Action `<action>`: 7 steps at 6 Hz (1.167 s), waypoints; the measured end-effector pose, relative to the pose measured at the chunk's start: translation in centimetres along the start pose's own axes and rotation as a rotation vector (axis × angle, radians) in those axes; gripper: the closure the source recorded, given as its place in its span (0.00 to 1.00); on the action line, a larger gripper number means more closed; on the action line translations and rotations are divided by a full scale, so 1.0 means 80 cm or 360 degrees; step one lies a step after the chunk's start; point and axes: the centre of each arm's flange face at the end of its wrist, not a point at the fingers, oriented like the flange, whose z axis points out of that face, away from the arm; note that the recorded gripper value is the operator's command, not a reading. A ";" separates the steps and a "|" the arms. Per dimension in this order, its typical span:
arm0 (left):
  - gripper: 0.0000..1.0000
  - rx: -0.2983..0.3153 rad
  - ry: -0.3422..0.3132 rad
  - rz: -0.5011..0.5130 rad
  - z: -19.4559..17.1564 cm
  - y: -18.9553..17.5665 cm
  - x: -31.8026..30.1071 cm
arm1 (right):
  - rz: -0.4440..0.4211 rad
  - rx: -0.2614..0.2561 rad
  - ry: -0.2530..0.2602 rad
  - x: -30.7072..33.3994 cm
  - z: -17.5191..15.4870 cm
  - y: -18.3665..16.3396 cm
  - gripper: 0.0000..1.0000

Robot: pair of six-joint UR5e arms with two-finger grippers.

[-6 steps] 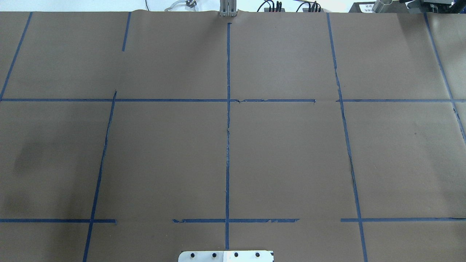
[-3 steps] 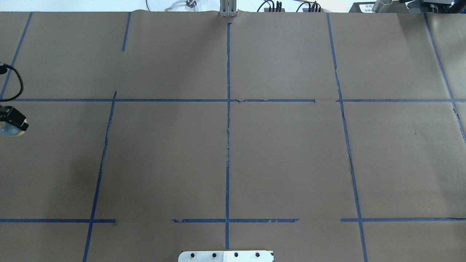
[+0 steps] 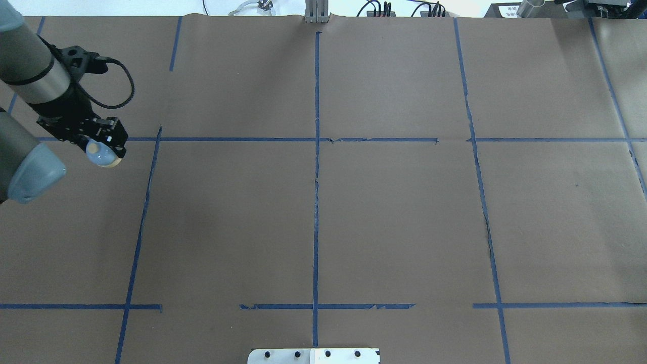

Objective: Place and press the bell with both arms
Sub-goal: 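Carry the white bell with the left gripper toward the table centre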

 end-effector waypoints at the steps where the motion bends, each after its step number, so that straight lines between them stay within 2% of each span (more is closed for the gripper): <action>1: 0.99 -0.0007 -0.0022 -0.0070 0.016 -0.021 0.066 | 0.0005 -0.0001 0.0000 0.000 0.000 0.000 0.00; 3: 0.99 -0.0025 -0.0017 -0.0199 0.046 -0.069 0.187 | 0.0008 -0.0003 0.0001 0.001 0.001 -0.001 0.00; 4: 0.99 -0.0002 -0.0011 -0.0252 0.067 -0.084 0.246 | 0.0007 -0.0002 0.0002 0.001 0.000 -0.001 0.00; 7: 0.98 0.0057 0.0001 -0.0378 0.106 -0.086 0.418 | 0.0012 -0.0007 0.0003 0.003 0.002 -0.003 0.00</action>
